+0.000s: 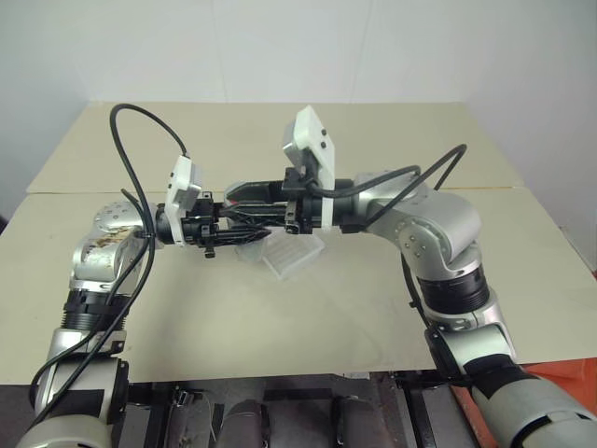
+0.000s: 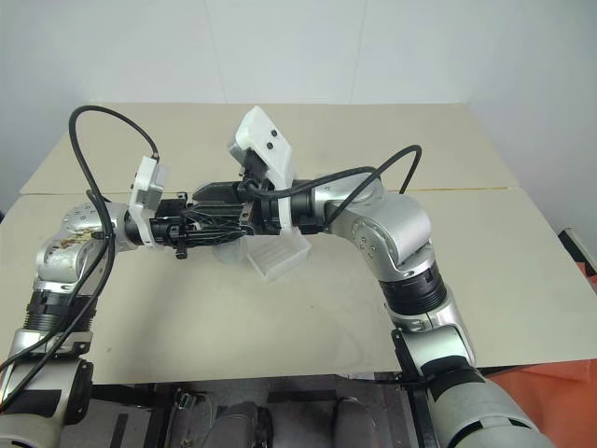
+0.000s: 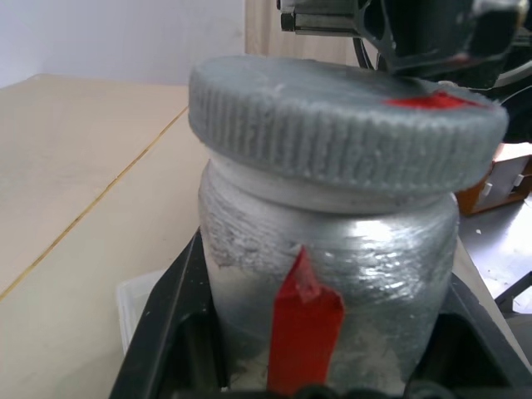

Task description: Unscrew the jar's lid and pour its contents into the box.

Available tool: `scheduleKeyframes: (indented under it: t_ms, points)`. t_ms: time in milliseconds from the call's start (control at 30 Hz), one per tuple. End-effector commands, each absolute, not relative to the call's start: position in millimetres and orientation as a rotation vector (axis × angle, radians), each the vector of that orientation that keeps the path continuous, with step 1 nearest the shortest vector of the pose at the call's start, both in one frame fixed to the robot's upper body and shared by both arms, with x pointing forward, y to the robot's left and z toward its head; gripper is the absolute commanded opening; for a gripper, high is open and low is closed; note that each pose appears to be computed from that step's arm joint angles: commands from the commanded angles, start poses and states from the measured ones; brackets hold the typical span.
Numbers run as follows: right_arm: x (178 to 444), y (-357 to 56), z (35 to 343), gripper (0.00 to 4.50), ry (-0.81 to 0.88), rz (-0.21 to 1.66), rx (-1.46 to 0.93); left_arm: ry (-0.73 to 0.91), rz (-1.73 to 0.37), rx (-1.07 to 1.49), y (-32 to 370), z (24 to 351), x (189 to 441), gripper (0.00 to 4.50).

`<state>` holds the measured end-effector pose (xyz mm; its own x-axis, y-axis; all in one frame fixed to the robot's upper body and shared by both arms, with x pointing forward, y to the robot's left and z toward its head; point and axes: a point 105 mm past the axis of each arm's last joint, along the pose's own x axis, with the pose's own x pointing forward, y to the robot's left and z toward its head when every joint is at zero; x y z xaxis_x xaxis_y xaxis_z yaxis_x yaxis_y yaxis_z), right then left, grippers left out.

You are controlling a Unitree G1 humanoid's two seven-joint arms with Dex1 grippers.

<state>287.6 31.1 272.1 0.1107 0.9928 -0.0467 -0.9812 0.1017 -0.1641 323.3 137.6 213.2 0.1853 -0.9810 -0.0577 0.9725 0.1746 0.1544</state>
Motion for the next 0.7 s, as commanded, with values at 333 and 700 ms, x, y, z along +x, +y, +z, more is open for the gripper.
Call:
scheduleKeyframes:
  t_ms: [333,700]
  points:
    - [281,25,300,1.57,-0.174,1.459,-0.183,-0.14,-1.417,0.208,134,229,319,1.94]
    - [287,11,296,3.5,-0.201,1.395,-0.251,-0.144,-1.413,0.198,139,232,322,1.94]
